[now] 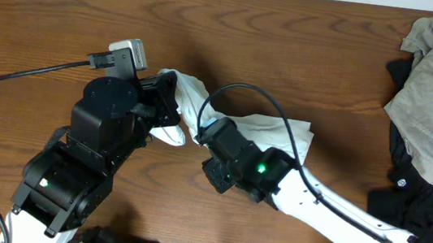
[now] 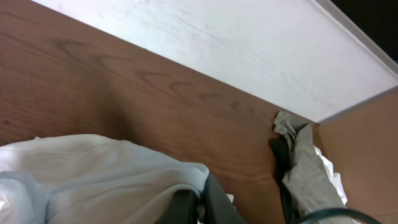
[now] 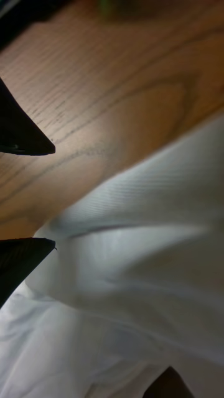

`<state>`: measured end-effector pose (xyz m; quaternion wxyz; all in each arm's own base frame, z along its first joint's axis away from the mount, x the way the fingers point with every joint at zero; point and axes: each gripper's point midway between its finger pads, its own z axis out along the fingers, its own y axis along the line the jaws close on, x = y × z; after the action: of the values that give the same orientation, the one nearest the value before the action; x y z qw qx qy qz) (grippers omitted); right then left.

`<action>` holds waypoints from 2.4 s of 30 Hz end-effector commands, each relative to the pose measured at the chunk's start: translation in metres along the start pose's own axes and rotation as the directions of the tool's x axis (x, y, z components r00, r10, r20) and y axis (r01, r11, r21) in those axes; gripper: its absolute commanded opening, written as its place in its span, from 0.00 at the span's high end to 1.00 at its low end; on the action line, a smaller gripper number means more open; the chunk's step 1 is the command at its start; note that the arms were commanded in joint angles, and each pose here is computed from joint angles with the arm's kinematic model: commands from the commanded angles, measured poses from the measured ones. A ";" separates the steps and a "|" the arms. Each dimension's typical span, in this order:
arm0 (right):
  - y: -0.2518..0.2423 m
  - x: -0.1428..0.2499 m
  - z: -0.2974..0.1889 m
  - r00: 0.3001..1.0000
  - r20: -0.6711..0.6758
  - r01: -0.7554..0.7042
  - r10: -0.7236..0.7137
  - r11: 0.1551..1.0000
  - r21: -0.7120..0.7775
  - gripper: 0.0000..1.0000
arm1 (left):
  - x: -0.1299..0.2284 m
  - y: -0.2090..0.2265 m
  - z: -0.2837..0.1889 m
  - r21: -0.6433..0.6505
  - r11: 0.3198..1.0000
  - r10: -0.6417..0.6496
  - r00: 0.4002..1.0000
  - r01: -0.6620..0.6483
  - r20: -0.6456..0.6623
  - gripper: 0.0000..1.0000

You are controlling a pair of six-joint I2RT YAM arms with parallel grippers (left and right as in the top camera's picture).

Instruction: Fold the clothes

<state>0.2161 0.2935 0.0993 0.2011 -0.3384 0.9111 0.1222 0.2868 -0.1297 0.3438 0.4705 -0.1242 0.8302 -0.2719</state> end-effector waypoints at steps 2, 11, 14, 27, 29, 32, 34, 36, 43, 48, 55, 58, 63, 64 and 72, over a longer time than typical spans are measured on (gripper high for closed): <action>-0.021 -0.009 -0.001 0.990 0.081 -0.131 0.118 0.977 0.171 0.60 | -0.017 -0.007 -0.012 0.019 1.000 0.016 0.998 -0.018 0.058 0.94; -0.032 -0.007 0.032 0.985 0.078 -0.167 0.153 0.958 0.234 0.72 | -0.019 -0.008 -0.021 0.029 0.999 0.015 0.997 -0.017 0.070 0.94; -0.036 0.001 0.038 0.982 0.056 -0.191 0.183 0.947 0.259 0.99 | -0.017 -0.006 -0.022 0.023 1.000 0.016 0.998 -0.018 0.064 0.94; -0.113 -0.018 -0.183 0.966 0.203 -0.228 0.158 0.893 0.389 0.93 | -0.024 0.025 -0.024 -0.152 0.985 0.095 0.989 -0.077 0.114 0.94; -0.128 -0.017 -0.208 0.954 0.251 -0.256 0.164 0.880 0.400 0.92 | -0.024 0.026 -0.024 -0.154 0.985 0.099 0.989 -0.081 0.112 0.94; -0.144 -0.012 -0.220 0.944 0.271 -0.288 0.188 0.869 0.402 0.91 | -0.022 0.028 -0.023 -0.162 0.983 0.101 0.990 -0.084 0.100 0.94; -0.151 -0.008 -0.213 0.943 0.245 -0.307 0.224 0.872 0.381 0.91 | -0.018 0.030 -0.022 -0.173 0.981 0.104 0.991 -0.088 0.084 0.94; -0.146 -0.007 -0.197 0.949 0.198 -0.300 0.246 0.899 0.319 0.92 | -0.015 0.033 -0.020 -0.186 0.978 0.107 0.992 -0.093 0.066 0.94; -0.089 0.008 -0.123 0.989 -0.061 -0.128 0.134 0.988 0.088 0.79 | -0.011 0.036 -0.012 -0.201 0.974 0.110 0.993 -0.099 0.043 0.94; -0.055 0.023 -0.067 0.988 -0.146 -0.038 0.043 0.999 0.038 0.72 | -0.011 0.035 -0.011 -0.200 0.975 0.110 0.993 -0.098 0.046 0.92; -0.007 0.022 -0.005 0.994 -0.088 0.059 -0.059 0.998 -0.005 0.59 | -0.011 0.035 -0.011 -0.200 0.975 0.109 0.993 -0.098 0.046 0.89; -0.003 0.023 0.017 0.995 -0.080 0.057 -0.053 0.997 0.050 0.60 | -0.011 0.035 -0.011 -0.200 0.975 0.109 0.993 -0.098 0.045 0.89; 0.010 0.029 0.043 0.991 -0.107 0.081 -0.076 0.996 0.044 0.61 | -0.011 0.035 -0.011 -0.200 0.975 0.109 0.993 -0.098 0.046 0.89; 0.011 0.032 0.045 0.990 -0.117 0.087 -0.082 0.995 0.043 0.61 | -0.011 0.035 -0.011 -0.200 0.975 0.110 0.993 -0.098 0.046 0.89; 0.036 0.052 0.045 0.973 -0.171 0.155 -0.153 0.988 0.001 0.61 | -0.003 0.042 -0.011 -0.227 0.968 0.114 0.993 -0.110 0.007 0.89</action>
<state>0.1802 0.3042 0.0413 0.1403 -0.4094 0.8988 0.0694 0.2816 -0.0948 0.3175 0.4681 -0.1323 0.8595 -0.1570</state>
